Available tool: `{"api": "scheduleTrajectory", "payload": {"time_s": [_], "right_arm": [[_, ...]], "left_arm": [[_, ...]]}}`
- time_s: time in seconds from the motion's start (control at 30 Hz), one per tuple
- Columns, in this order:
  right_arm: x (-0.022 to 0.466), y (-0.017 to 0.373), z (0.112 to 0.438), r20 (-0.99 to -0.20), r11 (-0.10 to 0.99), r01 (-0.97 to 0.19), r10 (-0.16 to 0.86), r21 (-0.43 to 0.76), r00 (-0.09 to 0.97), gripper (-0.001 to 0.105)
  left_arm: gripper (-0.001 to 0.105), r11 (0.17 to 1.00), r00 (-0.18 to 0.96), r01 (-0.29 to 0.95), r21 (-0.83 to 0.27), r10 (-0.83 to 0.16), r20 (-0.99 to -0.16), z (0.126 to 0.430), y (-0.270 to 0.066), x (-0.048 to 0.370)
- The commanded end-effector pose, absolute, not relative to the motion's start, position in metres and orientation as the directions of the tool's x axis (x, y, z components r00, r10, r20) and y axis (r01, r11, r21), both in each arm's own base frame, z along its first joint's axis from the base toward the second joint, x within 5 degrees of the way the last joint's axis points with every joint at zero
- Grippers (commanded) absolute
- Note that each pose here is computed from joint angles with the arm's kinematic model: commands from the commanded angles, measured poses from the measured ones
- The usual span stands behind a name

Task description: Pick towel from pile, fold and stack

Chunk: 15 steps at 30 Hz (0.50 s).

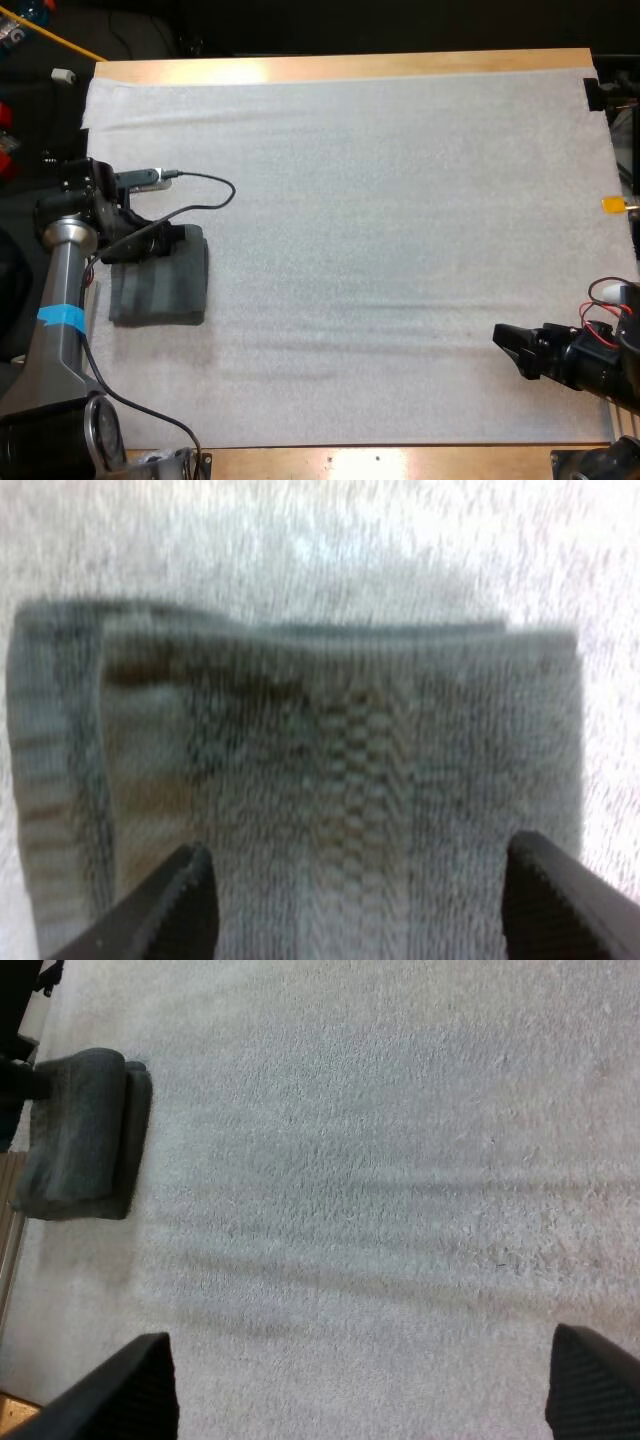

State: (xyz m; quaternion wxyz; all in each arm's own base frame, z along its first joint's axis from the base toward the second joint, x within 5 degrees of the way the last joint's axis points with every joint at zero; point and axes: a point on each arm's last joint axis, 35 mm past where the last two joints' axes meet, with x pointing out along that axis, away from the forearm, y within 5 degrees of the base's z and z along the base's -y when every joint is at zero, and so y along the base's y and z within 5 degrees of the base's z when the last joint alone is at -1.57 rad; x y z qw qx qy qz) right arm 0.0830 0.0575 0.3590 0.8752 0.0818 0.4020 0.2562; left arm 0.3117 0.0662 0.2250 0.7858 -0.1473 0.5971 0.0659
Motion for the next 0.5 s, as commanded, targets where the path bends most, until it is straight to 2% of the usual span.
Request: {"api": "scheduleTrajectory", "payload": {"time_s": [0.0,0.23,0.37,0.47], "right_arm": [[0.083,0.058,0.361,-0.654,0.848,-0.400,0.526,0.349,0.544,0.072],[0.083,0.058,0.361,-0.654,0.848,-0.400,0.526,0.349,0.544,0.072],[0.083,0.058,0.361,-0.654,0.848,-0.400,0.526,0.349,0.544,0.072],[0.083,0.058,0.361,-0.654,0.848,-0.398,0.526,0.351,0.544,0.072]], "left_arm": [[0.058,0.949,0.304,-0.277,-0.153,-0.064,-0.951,0.226,0.065,0.316],[0.058,0.960,0.286,-0.241,-0.143,-0.071,-0.956,0.206,0.053,0.330],[0.058,0.967,0.216,-0.253,-0.042,0.014,-0.976,0.186,0.051,0.335],[0.058,0.966,0.183,-0.258,-0.020,0.029,-0.983,0.177,0.052,0.336]]}}
